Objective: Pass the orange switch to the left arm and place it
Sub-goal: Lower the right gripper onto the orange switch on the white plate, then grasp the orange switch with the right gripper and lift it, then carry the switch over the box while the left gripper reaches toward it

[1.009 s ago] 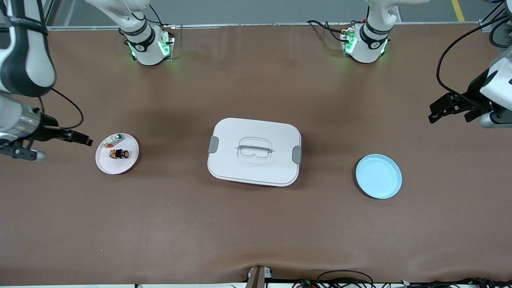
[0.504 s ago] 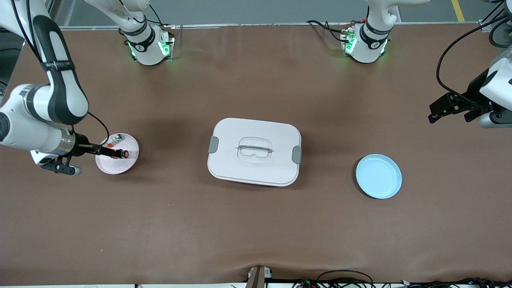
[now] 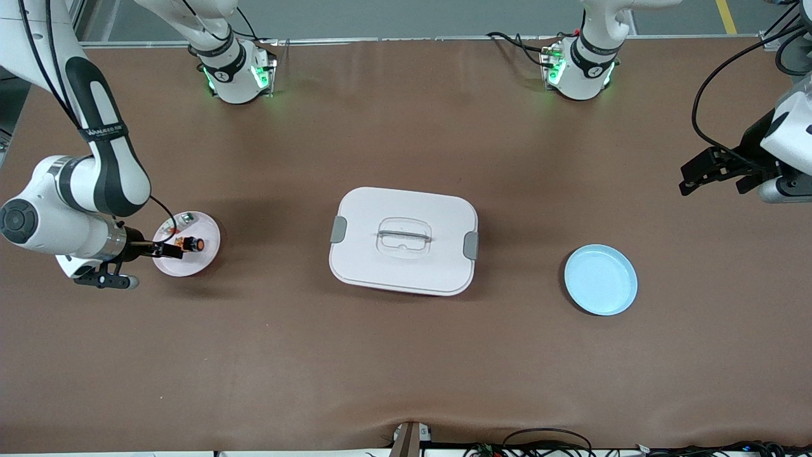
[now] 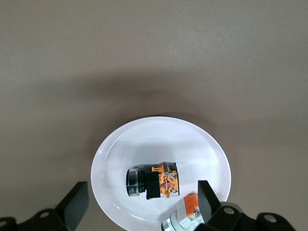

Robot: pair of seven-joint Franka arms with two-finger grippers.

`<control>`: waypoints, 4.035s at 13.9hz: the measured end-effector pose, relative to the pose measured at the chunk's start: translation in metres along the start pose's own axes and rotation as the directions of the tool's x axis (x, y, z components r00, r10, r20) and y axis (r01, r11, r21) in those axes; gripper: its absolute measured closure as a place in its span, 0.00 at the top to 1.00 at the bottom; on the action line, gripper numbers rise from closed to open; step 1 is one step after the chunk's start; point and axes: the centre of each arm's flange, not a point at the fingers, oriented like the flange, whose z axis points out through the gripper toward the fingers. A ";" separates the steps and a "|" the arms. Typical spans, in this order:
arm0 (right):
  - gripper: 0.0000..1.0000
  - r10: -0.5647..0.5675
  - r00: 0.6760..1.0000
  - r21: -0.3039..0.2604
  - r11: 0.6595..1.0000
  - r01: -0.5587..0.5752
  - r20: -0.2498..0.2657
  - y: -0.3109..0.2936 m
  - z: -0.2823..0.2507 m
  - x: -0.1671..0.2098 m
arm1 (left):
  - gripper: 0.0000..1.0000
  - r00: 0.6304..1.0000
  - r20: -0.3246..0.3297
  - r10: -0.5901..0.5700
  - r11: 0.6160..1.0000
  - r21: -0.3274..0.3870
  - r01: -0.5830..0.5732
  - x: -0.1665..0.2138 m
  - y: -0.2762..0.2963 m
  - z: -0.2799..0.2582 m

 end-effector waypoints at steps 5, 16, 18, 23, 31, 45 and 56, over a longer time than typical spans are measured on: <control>1.00 -0.019 0.999 -0.002 1.000 0.019 -0.048 -0.001 0.050 -0.015 | 1.00 1.000 0.000 0.000 1.000 0.000 0.000 0.000 0.000 0.000; 1.00 -0.018 0.998 -0.002 1.000 0.018 -0.055 0.000 0.089 -0.038 | 1.00 1.000 0.000 0.000 1.000 0.000 0.000 0.000 0.000 0.000; 1.00 -0.017 0.998 -0.001 1.000 0.017 -0.058 0.000 0.093 -0.038 | 1.00 1.000 0.000 0.000 1.000 0.000 0.000 0.000 0.000 0.000; 1.00 -0.069 0.996 -0.005 0.998 0.069 -0.064 0.006 0.103 -0.044 | 1.00 1.000 0.000 0.000 1.000 0.000 0.000 0.000 0.000 0.000; 0.73 -0.042 0.999 0.030 0.999 0.042 -0.029 0.014 0.104 -0.048 | 1.00 1.000 0.000 0.000 1.000 0.000 0.000 0.000 0.000 0.000; 0.73 0.556 0.762 0.219 0.740 -0.636 0.333 -0.217 -0.088 -0.101 | 1.00 0.999 -0.034 -0.011 0.960 -0.279 0.001 -0.001 0.033 -0.035; 0.73 0.747 0.387 0.189 0.340 -0.921 0.541 -0.367 -0.206 -0.167 | 1.00 0.996 0.060 0.071 0.792 -0.610 -0.019 0.005 0.139 -0.002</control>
